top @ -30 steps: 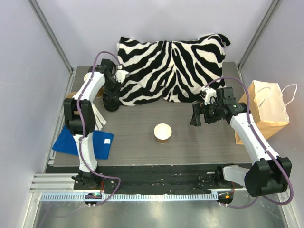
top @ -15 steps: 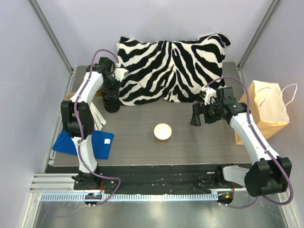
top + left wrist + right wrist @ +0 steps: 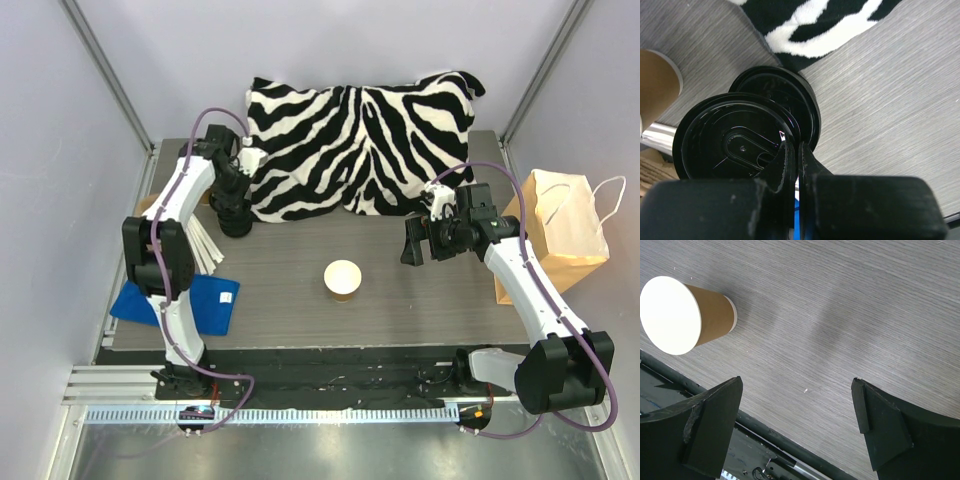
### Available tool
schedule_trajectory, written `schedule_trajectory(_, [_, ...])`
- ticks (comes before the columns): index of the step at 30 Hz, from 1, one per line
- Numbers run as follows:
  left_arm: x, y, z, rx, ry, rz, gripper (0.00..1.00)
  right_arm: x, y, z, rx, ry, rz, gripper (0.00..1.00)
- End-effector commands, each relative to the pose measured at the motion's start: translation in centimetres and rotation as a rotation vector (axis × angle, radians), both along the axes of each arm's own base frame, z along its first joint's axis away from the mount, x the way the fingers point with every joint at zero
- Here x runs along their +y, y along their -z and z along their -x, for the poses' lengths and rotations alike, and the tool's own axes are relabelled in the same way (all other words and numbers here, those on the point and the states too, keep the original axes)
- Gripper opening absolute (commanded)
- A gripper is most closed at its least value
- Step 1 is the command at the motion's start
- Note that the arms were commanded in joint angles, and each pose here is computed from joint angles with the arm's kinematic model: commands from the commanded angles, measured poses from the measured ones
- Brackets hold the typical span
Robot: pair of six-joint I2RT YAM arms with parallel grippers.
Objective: Pack the takeout coffee
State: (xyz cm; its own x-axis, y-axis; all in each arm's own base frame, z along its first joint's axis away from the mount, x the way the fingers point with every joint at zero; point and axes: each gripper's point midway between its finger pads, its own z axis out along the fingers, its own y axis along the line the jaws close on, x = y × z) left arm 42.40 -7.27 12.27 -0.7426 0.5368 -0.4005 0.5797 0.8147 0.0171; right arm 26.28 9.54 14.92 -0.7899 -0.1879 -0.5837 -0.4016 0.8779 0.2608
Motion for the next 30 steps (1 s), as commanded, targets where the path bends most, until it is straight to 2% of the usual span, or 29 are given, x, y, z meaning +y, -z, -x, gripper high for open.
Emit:
schedule_trajectory(1, [0.8,-3.5,-0.6,-0.138,0.015,-0.028,0.02,0.3,-1.7,-1.3,-0.056,0.005,-0.023,1.0])
schedule_trajectory(7, [0.5,-6.8,-0.5,-0.218,0.024,-0.005,0.0,0.3,-1.8,-1.4,-0.057,0.006,-0.024,1.0])
schedule_trajectory(10, [-1.0,-9.1,0.7,-0.242,0.067,0.049,0.0,0.4,-2.0,-1.5,-0.06,0.004,-0.028,1.0])
schedule_trajectory(16, [-6.0,-13.0,6.4,-0.233,0.238,0.223,0.0,0.5,-2.6,-1.6,-0.067,-0.01,-0.031,1.0])
schedule_trajectory(21, [-12.4,-17.8,13.6,-0.111,0.36,0.555,0.0,1.8,-5.1,-1.2,-0.166,-0.123,-0.079,1.0])
schedule_trajectory(23, [-14.3,-19.7,16.0,-0.062,0.414,0.683,0.0,2.2,-7.1,-1.0,-0.269,-0.199,-0.085,1.0])
schedule_trajectory(27, [-16.7,-22.5,20.7,0.052,0.487,0.864,0.0,2.5,-9.6,-0.5,-0.373,-0.361,-0.037,1.0])
schedule_trajectory(30, [-17.5,-24.3,23.5,0.121,0.528,0.98,0.0,3.3,-12.6,0.8,-0.551,-0.52,-0.02,1.0])
